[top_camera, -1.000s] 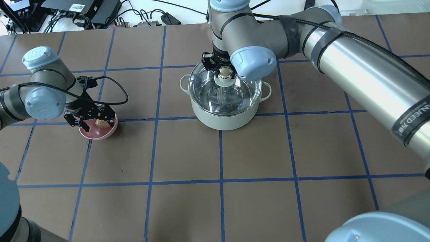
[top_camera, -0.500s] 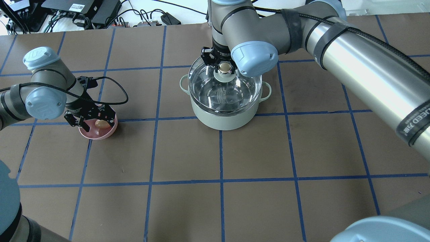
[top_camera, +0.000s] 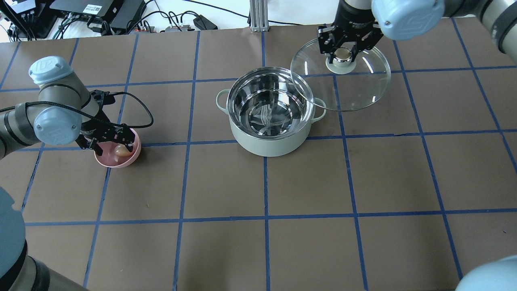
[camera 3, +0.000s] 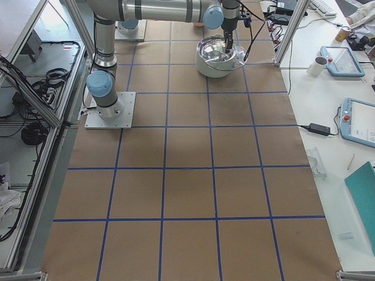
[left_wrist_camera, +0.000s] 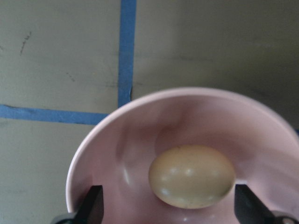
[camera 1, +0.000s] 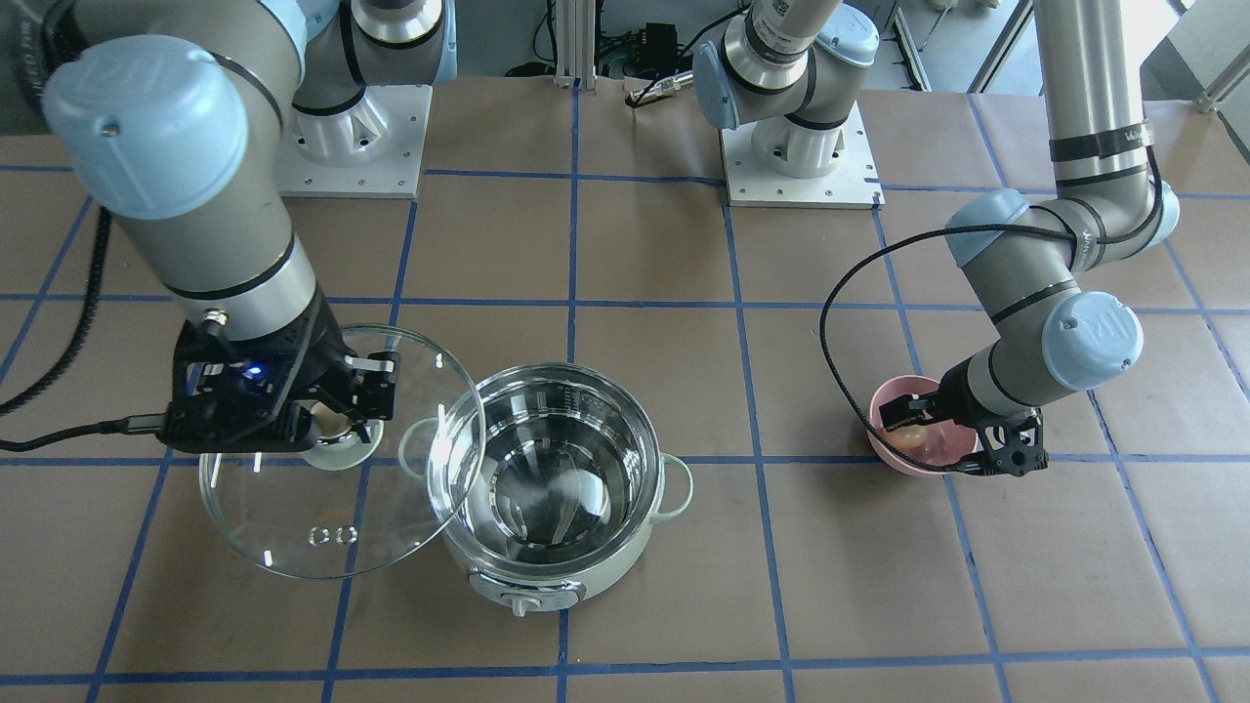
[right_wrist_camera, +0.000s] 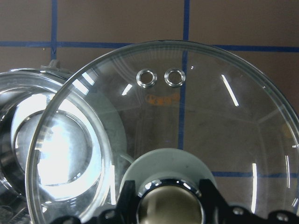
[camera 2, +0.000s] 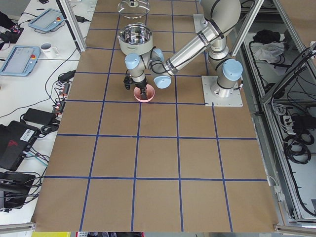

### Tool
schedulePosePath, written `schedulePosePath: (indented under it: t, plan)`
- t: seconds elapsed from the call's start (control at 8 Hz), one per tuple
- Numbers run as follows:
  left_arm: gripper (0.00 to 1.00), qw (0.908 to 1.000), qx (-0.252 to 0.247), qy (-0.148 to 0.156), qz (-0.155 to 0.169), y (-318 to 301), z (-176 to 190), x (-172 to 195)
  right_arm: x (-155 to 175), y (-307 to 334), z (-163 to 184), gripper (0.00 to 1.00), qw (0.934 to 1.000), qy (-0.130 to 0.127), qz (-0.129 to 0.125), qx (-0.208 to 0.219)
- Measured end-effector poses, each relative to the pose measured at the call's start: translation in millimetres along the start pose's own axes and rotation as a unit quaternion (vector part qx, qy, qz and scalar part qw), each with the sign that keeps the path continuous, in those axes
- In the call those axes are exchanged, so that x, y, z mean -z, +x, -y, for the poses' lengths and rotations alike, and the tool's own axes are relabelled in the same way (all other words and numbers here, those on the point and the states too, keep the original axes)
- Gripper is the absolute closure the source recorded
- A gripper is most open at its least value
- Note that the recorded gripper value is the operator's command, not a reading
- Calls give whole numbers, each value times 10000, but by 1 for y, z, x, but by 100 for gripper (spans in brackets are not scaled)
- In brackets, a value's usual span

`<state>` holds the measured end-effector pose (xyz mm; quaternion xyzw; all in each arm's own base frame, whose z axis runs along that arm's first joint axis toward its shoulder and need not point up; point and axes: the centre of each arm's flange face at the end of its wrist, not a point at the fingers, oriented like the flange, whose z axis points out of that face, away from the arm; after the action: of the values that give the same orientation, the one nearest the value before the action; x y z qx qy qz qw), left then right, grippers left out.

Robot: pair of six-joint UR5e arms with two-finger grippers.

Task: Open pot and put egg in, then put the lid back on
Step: 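Lift the glass lid off the pot and carry it farther away with the right gripper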

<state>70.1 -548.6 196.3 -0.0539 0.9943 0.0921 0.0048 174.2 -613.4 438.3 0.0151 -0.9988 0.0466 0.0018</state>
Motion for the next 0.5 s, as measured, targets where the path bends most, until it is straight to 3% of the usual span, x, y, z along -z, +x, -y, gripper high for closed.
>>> schedulePosePath:
  t: [0.5]
  plan:
    - [4, 10000, -4, 24, -64, 1, 2, -3, 13, 81, 1, 100, 9989, -146, -58, 442]
